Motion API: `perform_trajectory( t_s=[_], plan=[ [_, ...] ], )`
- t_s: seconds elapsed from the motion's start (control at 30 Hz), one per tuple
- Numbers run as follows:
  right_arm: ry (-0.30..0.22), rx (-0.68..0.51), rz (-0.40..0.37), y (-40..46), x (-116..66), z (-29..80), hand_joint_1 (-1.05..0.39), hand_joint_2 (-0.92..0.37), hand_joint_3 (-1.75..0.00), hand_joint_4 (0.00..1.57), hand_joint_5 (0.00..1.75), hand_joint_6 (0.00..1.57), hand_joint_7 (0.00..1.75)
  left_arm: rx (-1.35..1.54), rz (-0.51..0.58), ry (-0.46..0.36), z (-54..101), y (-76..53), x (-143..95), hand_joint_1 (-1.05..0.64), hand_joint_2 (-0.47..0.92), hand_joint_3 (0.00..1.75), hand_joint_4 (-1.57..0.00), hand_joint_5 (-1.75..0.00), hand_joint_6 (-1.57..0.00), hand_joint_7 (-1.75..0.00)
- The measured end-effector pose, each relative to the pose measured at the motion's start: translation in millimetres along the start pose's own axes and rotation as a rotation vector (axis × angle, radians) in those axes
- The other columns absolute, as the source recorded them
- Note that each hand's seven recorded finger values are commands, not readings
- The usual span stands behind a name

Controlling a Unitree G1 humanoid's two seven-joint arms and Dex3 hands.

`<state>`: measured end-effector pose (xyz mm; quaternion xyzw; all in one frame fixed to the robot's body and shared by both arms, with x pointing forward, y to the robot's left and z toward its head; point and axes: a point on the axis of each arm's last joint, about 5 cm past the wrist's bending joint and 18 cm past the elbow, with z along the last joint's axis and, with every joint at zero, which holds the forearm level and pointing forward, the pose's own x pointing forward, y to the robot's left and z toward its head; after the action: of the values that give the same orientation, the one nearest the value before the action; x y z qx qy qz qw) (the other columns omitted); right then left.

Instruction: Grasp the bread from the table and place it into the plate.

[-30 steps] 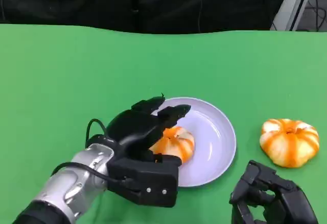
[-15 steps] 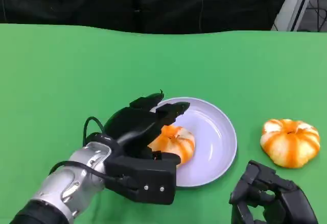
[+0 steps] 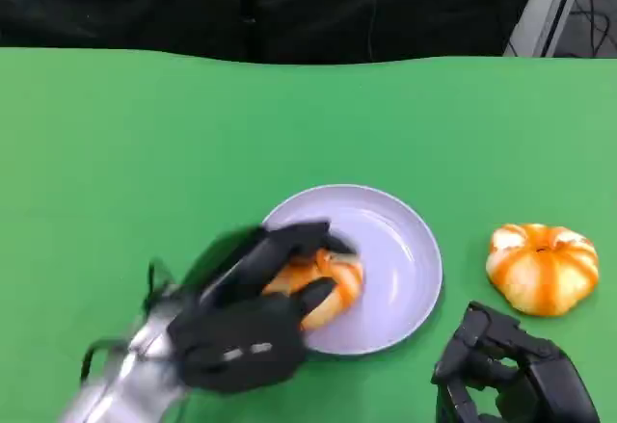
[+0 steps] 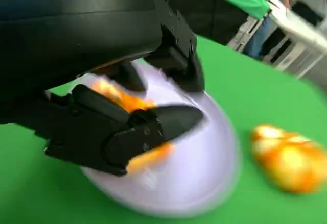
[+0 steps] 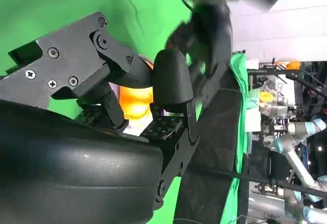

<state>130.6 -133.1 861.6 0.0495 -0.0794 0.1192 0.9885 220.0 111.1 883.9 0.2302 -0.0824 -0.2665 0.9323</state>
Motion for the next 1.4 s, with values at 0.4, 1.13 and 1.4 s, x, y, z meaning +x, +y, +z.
perform_trajectory(
  t_s=[0.4,1.13,1.4],
  plan=[
    [0.017,-0.029,-0.001,-9.1,1.4,-2.7,-0.12,-0.6,-1.13,0.82,1.75,0.77,1.52,-1.003,0.139,0.081,-42.5,29.7,-156.8,-0.12,0.71,0.95,-0.83,-1.75,-0.83,-1.57],
    [0.002,-0.019,0.012,-12.1,1.5,-3.2,-0.14,-0.62,-1.11,0.8,1.75,0.75,1.52,-1.045,0.147,0.052,-51.2,33.5,-155.0,-0.12,0.71,0.92,-0.83,-1.75,-0.83,-1.58],
    [0.004,-0.017,0.01,-12.4,-0.3,-3.5,-0.13,-0.62,-1.11,0.8,1.75,0.75,1.52,-1.035,0.144,0.047,-50.8,33.3,-151.6,-0.12,0.74,0.9,-0.84,-1.75,-0.8,-1.64]
  ],
)
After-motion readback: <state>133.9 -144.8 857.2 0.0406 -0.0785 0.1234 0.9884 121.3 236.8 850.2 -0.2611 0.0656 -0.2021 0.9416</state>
